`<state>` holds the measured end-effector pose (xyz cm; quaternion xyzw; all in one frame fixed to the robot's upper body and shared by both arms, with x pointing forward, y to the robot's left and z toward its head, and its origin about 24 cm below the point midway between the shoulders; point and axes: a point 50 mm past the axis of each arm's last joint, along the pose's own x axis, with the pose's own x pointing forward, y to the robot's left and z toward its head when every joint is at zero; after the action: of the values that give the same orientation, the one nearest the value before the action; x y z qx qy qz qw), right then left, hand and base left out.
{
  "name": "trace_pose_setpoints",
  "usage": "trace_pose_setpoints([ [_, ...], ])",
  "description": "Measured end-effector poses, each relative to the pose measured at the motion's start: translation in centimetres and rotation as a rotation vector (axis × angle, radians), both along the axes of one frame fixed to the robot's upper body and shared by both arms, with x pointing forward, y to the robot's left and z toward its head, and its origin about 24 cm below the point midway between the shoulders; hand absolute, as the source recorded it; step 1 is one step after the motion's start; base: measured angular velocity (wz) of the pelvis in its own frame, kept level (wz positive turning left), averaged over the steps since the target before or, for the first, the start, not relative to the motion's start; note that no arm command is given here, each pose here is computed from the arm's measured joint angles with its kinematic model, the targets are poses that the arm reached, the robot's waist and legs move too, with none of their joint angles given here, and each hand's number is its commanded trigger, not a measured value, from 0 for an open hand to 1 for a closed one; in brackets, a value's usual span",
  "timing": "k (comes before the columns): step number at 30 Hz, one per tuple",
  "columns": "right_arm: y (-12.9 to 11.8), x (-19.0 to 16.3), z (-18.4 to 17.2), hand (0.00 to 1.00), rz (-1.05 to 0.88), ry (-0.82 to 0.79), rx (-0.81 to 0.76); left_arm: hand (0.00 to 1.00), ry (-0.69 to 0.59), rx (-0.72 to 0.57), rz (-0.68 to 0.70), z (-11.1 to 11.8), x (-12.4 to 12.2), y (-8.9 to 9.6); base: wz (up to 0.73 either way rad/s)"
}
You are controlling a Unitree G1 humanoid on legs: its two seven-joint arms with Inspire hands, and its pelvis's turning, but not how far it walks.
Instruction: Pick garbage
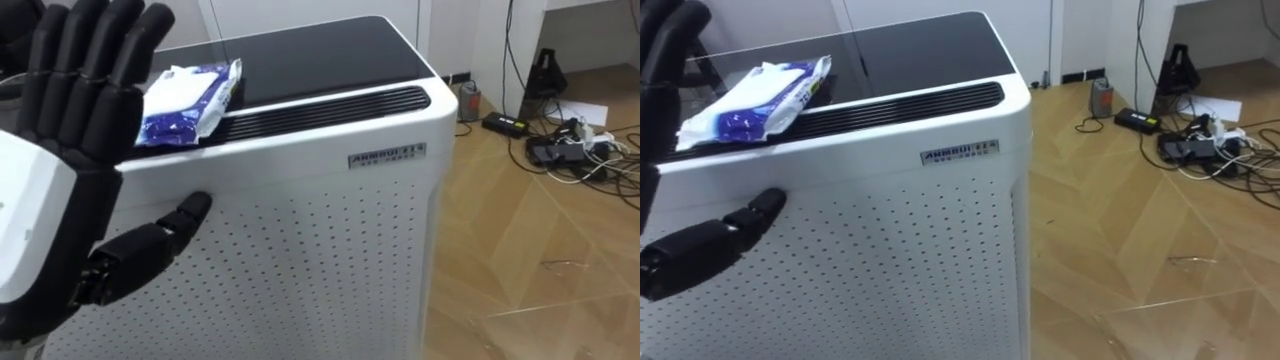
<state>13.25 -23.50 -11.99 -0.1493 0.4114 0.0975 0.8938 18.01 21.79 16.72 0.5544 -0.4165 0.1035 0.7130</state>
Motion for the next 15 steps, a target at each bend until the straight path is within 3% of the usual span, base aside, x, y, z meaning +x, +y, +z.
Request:
trace_pose_setpoints([
  [5,0.0,-0.1,-0.1,1.0,0.01,0.024,-0.001,0.0,0.081,-0.052,-0.006,0.4,0.7,0.6,0.0],
  [15,-0.4,0.8,0.7,1.0,0.083,0.022,-0.055,0.0,0.204,-0.031,-0.004,1.4,2.3,1.2,0.03],
])
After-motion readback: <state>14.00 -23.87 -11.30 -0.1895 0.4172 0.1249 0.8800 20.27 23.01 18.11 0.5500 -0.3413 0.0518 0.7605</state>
